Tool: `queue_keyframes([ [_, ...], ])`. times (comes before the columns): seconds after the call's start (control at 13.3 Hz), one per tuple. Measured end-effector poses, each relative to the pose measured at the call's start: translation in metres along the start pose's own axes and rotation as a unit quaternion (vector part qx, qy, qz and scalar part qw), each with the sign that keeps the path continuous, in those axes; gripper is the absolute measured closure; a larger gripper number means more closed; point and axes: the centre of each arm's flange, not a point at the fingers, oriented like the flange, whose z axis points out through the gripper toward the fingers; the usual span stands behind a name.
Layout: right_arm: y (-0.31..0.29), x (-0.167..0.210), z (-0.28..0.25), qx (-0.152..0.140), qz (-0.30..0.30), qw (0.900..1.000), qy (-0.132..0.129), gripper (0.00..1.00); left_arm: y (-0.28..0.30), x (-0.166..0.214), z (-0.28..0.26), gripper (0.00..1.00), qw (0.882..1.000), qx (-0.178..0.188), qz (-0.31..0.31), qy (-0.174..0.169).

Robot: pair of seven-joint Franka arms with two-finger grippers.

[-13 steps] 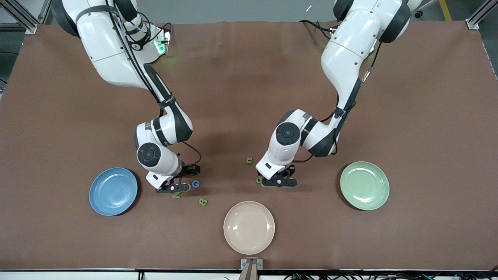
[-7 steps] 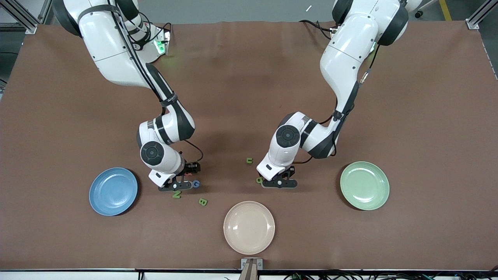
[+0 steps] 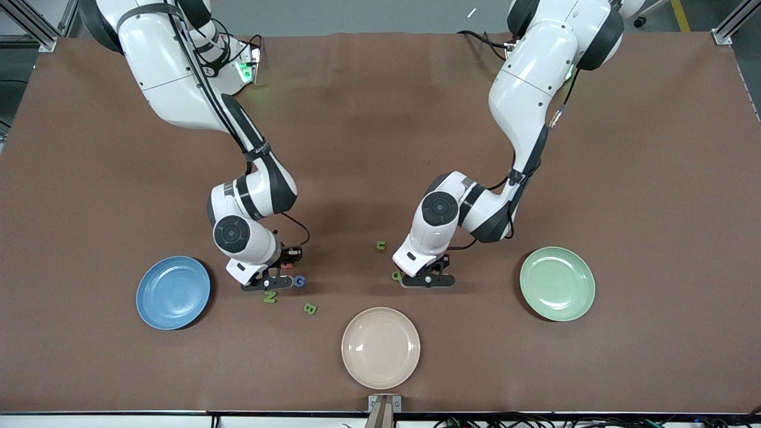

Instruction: Sort uppercase to blue plate, lowercase to green plate

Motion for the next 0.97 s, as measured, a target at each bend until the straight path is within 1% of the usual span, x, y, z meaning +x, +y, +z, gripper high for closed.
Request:
queue_keyframes([
  [0.07,0.001,0.001,-0.001,0.000,0.001,1.000,0.001,0.64,0.001,-0.001,0.000,0.59,1.000,0.000,-0.002,0.000],
  [0.15,0.008,0.004,-0.004,-0.003,0.005,1.000,0.004,0.64,0.003,-0.002,0.000,0.66,1.000,0.000,-0.009,0.000],
  [0.22,0.022,0.012,-0.013,-0.008,0.009,1.000,0.009,0.64,0.003,-0.002,-0.001,0.67,1.000,-0.001,-0.017,0.000],
  [0.3,0.047,0.023,-0.028,-0.014,0.009,1.000,0.012,0.64,0.004,-0.002,-0.001,0.72,1.000,-0.001,-0.023,0.001],
  [0.38,0.079,0.035,-0.046,-0.016,0.004,1.000,0.015,0.64,0.004,-0.001,-0.001,0.73,1.000,-0.001,-0.025,0.001],
  [0.53,0.147,0.050,-0.072,-0.015,-0.006,1.000,0.023,0.64,0.002,0.000,-0.002,0.73,1.000,0.001,-0.027,0.000],
  [0.67,0.202,0.052,-0.076,-0.017,-0.026,0.999,0.023,0.64,-0.008,0.009,-0.011,0.73,0.999,0.015,-0.035,-0.010],
  [0.82,0.238,0.049,-0.073,-0.029,-0.039,0.999,0.018,0.64,-0.043,0.034,-0.045,0.73,0.997,0.044,-0.063,-0.031],
  [0.97,0.255,0.048,-0.067,-0.034,-0.039,0.999,0.016,0.64,-0.095,0.063,-0.086,0.73,0.992,0.066,-0.100,-0.045],
])
